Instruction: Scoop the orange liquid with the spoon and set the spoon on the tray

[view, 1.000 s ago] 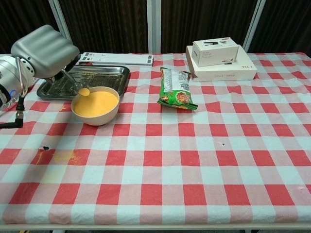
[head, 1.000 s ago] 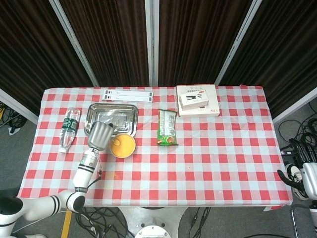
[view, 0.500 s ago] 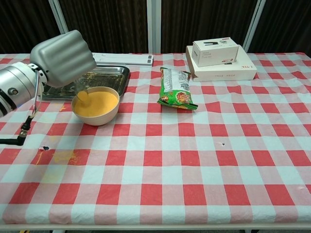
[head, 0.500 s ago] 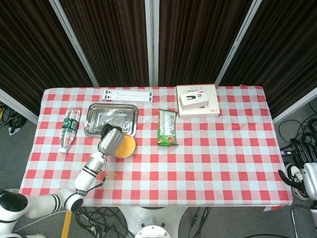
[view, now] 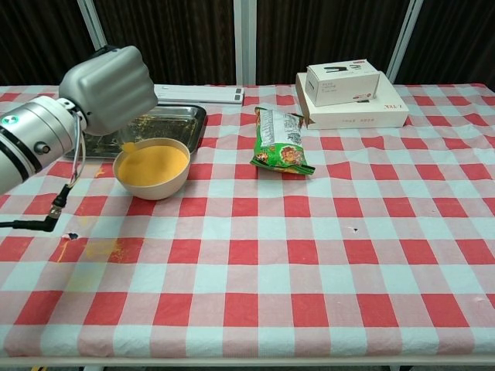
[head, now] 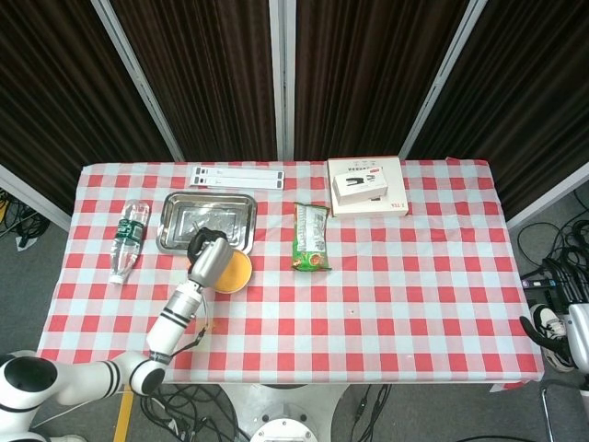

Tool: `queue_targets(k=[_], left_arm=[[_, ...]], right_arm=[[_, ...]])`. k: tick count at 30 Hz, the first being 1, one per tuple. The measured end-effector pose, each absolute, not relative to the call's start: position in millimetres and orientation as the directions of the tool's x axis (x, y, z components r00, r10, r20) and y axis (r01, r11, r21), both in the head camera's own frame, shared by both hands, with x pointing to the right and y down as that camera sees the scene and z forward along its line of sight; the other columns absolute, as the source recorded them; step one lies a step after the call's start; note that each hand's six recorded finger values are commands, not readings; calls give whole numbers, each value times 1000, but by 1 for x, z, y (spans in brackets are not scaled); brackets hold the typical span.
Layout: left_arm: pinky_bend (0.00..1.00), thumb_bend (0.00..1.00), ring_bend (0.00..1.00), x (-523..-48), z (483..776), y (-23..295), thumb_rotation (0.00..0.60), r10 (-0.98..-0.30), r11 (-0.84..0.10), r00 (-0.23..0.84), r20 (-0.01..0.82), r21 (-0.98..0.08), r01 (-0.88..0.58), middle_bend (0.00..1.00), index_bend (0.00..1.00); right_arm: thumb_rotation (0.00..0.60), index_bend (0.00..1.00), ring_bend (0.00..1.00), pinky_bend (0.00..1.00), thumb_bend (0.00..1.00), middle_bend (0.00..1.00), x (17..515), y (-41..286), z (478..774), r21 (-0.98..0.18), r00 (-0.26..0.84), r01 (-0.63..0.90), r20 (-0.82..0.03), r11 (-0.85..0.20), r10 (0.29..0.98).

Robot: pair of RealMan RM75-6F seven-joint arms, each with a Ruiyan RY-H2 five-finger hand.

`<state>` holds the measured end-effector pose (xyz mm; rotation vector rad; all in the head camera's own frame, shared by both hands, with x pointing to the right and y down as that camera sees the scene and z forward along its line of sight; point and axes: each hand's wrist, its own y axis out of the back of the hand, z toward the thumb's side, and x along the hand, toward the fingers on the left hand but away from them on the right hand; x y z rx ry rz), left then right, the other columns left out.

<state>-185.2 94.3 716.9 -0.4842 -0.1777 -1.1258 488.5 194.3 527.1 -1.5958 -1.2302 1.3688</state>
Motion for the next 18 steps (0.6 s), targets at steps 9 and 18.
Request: queue_targets(k=[9, 18], left_arm=[[941, 535, 951, -181, 721, 108, 600, -811, 360, 411, 418, -198, 912, 1000, 675], [941, 544, 951, -179, 722, 98, 600, -821, 350, 393, 413, -179, 919, 1000, 675]], right_arm=[[600, 52, 0, 49, 177, 78, 486, 193, 527, -925, 3, 216, -321, -314, 947], [600, 52, 0, 48, 177, 78, 487, 193, 525, -927, -5, 210, -318, -310, 948]])
